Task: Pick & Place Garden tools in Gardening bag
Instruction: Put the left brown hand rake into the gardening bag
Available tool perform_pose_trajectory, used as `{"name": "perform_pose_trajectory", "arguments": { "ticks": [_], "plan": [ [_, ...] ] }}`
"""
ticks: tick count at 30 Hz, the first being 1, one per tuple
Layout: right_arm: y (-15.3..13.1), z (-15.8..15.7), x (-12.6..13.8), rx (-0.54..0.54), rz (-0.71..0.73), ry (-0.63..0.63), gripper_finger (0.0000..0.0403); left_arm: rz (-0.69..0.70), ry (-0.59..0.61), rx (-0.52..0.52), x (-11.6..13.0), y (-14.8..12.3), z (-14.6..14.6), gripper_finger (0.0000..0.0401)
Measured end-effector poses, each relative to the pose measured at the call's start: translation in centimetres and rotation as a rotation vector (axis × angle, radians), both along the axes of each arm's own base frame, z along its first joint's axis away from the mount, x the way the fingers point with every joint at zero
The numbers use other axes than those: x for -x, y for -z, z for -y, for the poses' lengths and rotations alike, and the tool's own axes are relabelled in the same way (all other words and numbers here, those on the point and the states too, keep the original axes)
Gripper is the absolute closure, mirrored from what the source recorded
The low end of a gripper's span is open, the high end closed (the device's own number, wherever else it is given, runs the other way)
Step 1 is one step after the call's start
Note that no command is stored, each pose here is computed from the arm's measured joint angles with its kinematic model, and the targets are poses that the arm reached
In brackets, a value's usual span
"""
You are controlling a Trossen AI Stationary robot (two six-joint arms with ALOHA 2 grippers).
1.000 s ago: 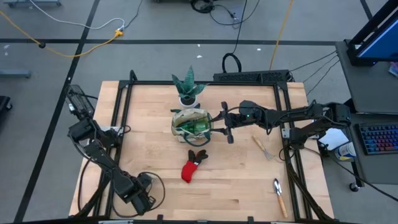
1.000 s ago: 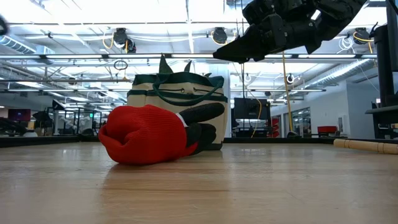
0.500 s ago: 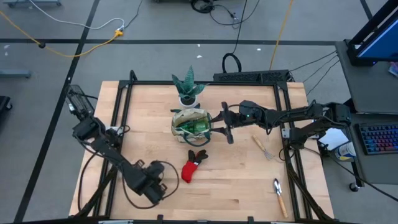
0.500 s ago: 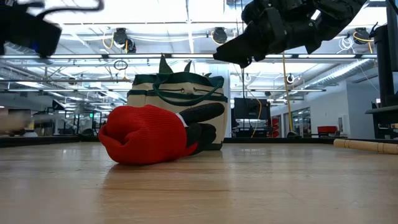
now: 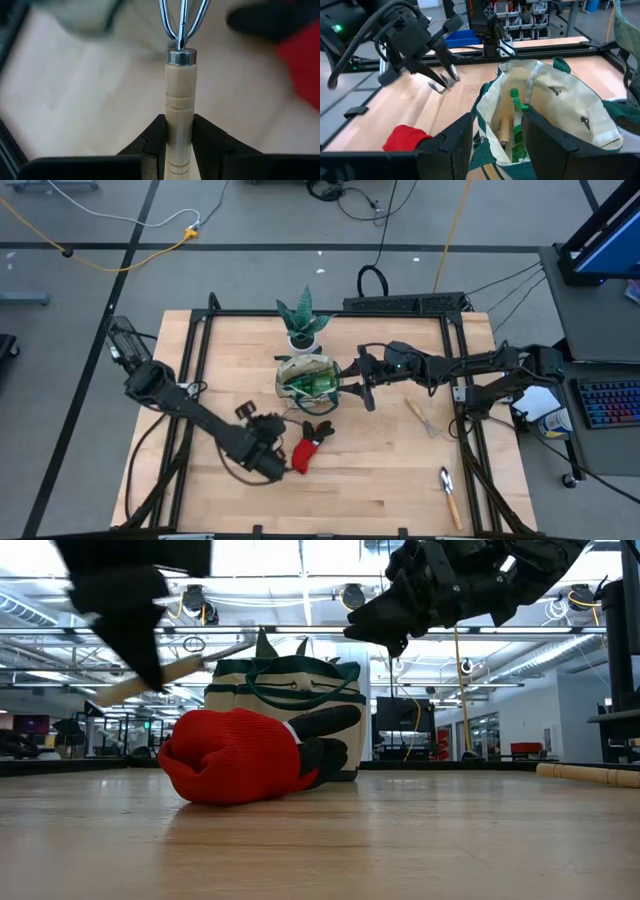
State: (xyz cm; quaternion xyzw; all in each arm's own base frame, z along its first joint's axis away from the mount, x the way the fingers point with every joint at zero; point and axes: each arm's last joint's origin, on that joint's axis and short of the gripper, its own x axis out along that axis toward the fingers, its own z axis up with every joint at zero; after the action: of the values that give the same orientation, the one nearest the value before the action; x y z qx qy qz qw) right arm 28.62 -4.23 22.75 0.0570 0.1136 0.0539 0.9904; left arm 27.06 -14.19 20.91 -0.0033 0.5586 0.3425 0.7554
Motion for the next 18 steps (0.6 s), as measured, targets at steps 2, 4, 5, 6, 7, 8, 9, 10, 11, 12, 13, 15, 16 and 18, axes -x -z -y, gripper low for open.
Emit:
{"name": "perform_pose_trajectory", "arguments": {
  "ticks": [2,4,5,6,7,8,9,10,11,12,13,15,16,18],
  "plan": [
    [0.0,0.0,0.0,-0.028,-0.003,0.006,0.0243,-0.005,0.035,-0.061,-0.5,-0.1,-0.9,0.0325],
    [0.0,0.0,0.0,-0.051,-0.006,0.011,0.0243,-0.008,0.065,-0.119,-0.8,-0.2,-1.6,0.0326],
    [0.0,0.0,0.0,-0.06,-0.007,0.013,0.0243,-0.009,0.076,-0.145,-1.0,-0.3,-1.9,0.0328],
    [0.0,0.0,0.0,-0.066,-0.008,0.015,0.0243,-0.007,0.083,-0.167,-1.2,-0.3,-2.3,0.0329],
    [0.0,0.0,0.0,-0.074,-0.009,0.017,0.0243,-0.004,0.089,-0.189,-1.3,-0.4,-2.5,0.033],
    [0.0,0.0,0.0,-0.08,-0.01,0.018,0.0243,0.0,0.095,-0.209,-1.5,-0.4,-2.7,0.033],
    [0.0,0.0,0.0,-0.081,-0.01,0.018,0.0243,0.005,0.101,-0.23,-1.6,-0.4,-3.0,0.0329],
    [0.0,0.0,0.0,-0.081,-0.01,0.018,0.0243,0.01,0.109,-0.255,-1.8,-0.5,-3.2,0.0327],
    [0.0,0.0,0.0,-0.081,-0.01,0.018,0.0243,0.013,0.117,-0.28,-1.9,-0.5,-3.3,0.0325],
    [0.0,0.0,0.0,-0.081,-0.01,0.018,0.0243,0.013,0.127,-0.304,-2.0,-0.6,-3.5,0.0324],
    [0.0,0.0,0.0,-0.081,-0.01,0.018,0.0243,0.008,0.141,-0.326,-2.0,-0.6,-3.6,0.0324],
    [0.0,0.0,0.0,-0.081,-0.01,0.018,0.0243,-0.002,0.159,-0.361,-2.2,-0.8,-4.0,0.0325],
    [0.0,0.0,0.0,-0.081,-0.01,0.019,0.0243,-0.008,0.169,-0.375,-2.4,-0.9,-4.1,0.0327],
    [0.0,0.0,0.0,-0.081,-0.01,0.019,0.0243,-0.014,0.185,-0.393,-2.8,-1.4,-4.4,0.0328]
  ]
}}
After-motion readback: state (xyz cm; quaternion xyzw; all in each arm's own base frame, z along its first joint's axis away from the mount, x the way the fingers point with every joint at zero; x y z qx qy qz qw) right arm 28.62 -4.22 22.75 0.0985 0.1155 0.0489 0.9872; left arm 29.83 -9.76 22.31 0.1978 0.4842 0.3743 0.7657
